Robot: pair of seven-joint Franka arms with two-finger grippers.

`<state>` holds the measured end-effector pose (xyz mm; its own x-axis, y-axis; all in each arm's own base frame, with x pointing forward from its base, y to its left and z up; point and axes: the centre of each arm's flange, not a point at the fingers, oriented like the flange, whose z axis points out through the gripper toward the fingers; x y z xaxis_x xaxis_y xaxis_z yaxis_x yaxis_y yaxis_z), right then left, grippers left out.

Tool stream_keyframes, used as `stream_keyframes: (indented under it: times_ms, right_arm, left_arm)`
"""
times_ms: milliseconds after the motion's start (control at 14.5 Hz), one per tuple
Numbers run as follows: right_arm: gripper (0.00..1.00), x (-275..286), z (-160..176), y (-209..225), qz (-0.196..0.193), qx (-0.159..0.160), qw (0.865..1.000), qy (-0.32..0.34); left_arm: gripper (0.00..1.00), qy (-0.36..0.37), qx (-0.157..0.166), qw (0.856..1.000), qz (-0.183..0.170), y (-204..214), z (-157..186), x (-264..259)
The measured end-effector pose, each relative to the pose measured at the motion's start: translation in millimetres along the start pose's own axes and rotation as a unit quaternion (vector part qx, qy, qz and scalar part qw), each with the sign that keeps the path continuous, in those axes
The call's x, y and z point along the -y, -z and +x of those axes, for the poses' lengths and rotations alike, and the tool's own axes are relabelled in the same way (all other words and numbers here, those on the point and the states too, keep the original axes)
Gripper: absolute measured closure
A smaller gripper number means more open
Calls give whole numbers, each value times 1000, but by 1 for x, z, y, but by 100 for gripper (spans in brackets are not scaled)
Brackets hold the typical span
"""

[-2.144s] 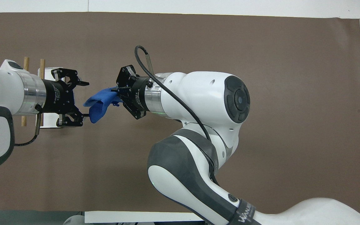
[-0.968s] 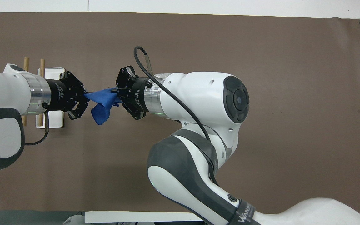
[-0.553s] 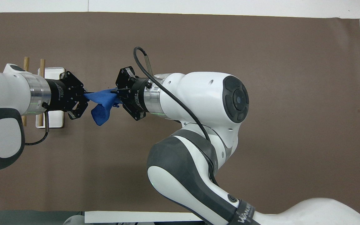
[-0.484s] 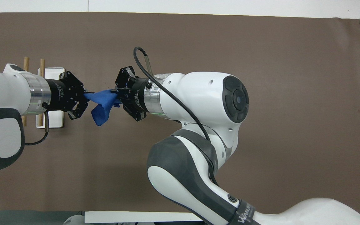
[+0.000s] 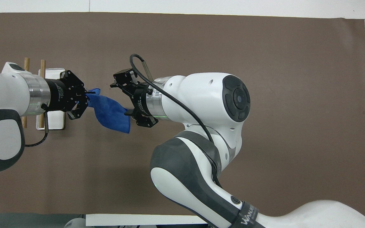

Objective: Right arm passes towel to left arm to hang
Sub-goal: 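Lower the towel onto the rack while the right gripper withdraws, then drape the towel over the wooden rods and open the left gripper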

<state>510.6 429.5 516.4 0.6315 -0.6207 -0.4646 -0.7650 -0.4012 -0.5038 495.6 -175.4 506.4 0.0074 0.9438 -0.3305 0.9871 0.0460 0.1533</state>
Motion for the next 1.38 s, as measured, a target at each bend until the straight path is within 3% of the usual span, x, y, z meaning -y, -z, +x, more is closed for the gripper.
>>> stream_keyframes:
  times_ms: [138,277,415,553,691,968,1176,1383]
  right_arm:
    - [0,-17,22,-1,-36,-43,994,91]
    - [0,-36,61,9,-98,-99,973,182]
    - [0,-54,111,35,-192,-129,932,281]
    - [0,-65,157,74,-258,-128,889,356]
    - [0,-73,199,126,-286,-127,868,384]
    - [0,-100,259,249,-329,-109,858,380]
    - [0,-118,288,314,-334,-102,853,387]
    - [0,-129,295,357,-332,-103,857,380]
  left_arm:
    - [98,-28,-4,1000,-8,6,26,-10]
    - [98,-41,-12,999,-18,16,63,-21]
    - [98,-58,-19,998,-27,25,97,-29]
    - [98,-74,-25,996,-32,31,120,-33]
    - [98,-85,-30,995,-40,38,137,-36]
    - [98,-176,-45,981,-63,44,152,-43]
    - [98,-279,-54,957,-60,46,159,-45]
    - [98,-358,-66,929,-64,56,173,-52]
